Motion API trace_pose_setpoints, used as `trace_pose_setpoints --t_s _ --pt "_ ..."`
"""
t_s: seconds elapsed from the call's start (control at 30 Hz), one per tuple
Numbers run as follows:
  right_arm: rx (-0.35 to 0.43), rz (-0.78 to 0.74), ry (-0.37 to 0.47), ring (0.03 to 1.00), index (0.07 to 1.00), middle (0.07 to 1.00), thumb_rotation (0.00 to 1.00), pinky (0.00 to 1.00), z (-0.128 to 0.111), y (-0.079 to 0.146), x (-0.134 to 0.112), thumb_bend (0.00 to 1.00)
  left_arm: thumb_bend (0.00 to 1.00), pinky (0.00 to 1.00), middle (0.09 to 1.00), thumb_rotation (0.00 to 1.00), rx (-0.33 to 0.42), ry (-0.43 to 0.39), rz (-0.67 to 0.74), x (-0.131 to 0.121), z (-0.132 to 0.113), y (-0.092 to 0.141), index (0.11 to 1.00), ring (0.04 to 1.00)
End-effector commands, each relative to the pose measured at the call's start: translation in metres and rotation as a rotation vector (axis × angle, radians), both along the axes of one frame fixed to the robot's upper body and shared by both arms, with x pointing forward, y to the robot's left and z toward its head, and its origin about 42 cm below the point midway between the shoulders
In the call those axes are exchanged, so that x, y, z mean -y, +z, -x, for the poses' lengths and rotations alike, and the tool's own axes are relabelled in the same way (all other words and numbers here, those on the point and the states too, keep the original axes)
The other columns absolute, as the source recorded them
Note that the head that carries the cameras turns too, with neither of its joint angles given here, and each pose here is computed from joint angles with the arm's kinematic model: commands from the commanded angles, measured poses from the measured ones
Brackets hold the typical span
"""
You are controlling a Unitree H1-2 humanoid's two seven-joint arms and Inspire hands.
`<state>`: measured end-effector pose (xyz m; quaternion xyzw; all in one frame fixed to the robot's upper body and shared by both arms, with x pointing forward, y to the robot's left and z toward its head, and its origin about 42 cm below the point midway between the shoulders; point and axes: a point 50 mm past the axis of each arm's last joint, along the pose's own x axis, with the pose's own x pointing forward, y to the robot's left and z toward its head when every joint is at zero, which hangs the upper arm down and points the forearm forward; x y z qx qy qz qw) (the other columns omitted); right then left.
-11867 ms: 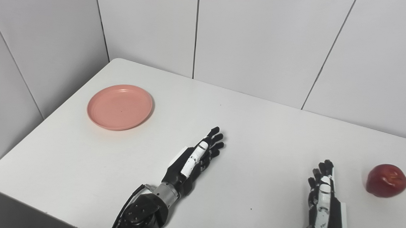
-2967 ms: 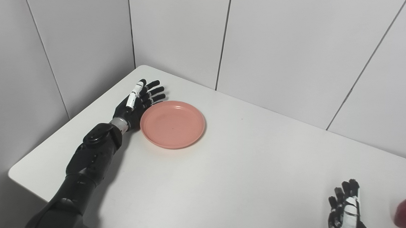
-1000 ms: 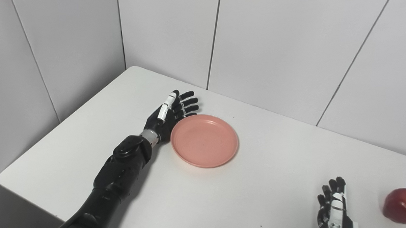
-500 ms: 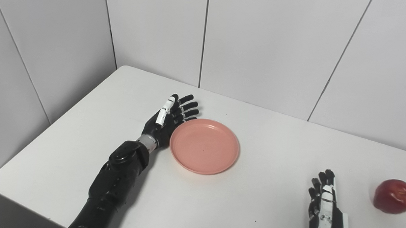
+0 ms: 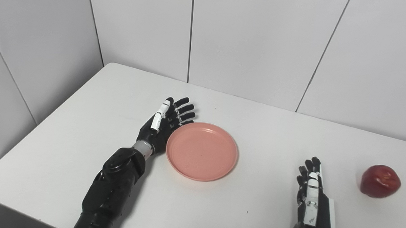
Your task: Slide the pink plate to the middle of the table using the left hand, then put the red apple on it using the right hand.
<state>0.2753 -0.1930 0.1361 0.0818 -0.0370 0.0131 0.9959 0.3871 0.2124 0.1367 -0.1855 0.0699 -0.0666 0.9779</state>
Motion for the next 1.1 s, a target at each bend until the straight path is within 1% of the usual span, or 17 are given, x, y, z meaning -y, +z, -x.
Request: trace_pose_setpoints --t_s 0.0,0.17,0.33,0.43,0.6,0.8,1.07 --pt "0.088 -0.01 -0.002 0.96 0.979 0.97 1.0 1.0 -0.005 0.019 -0.006 0.25 0.34 0.82 0.846 1.0 -0.053 -0.006 -0.002 0.004 0.004 -0.006 0.833 0.836" --pt "0.09 0.005 -0.007 0.953 0.974 0.964 1.0 0.99 -0.005 0.019 -0.007 0.26 0.34 0.83 0.849 1.0 -0.064 -0.004 0.009 0.012 0.008 -0.002 0.836 0.839" --pt "0.088 0.018 -0.014 0.945 0.974 0.959 1.0 0.97 -0.005 0.019 -0.01 0.27 0.33 0.84 0.862 1.0 -0.057 -0.011 -0.02 0.023 0.012 0.002 0.85 0.851" --pt "0.096 0.023 -0.013 0.942 0.977 0.96 1.0 0.96 -0.005 0.02 -0.012 0.26 0.33 0.84 0.861 1.0 -0.058 -0.01 -0.028 0.027 0.013 0.001 0.849 0.852" --pt "0.085 0.017 -0.019 0.942 0.976 0.961 1.0 0.96 -0.005 0.022 -0.015 0.27 0.33 0.85 0.858 1.0 -0.067 -0.005 -0.036 0.033 0.015 -0.001 0.851 0.85" --pt "0.083 0.019 -0.028 0.94 0.966 0.956 1.0 0.95 -0.005 0.024 -0.018 0.26 0.33 0.84 0.86 1.0 -0.066 -0.022 -0.06 0.045 0.021 -0.003 0.851 0.849" --pt "0.085 0.018 -0.033 0.942 0.964 0.955 1.0 0.95 -0.006 0.026 -0.021 0.25 0.34 0.84 0.859 1.0 -0.053 -0.047 -0.038 0.064 0.028 0.006 0.848 0.85"
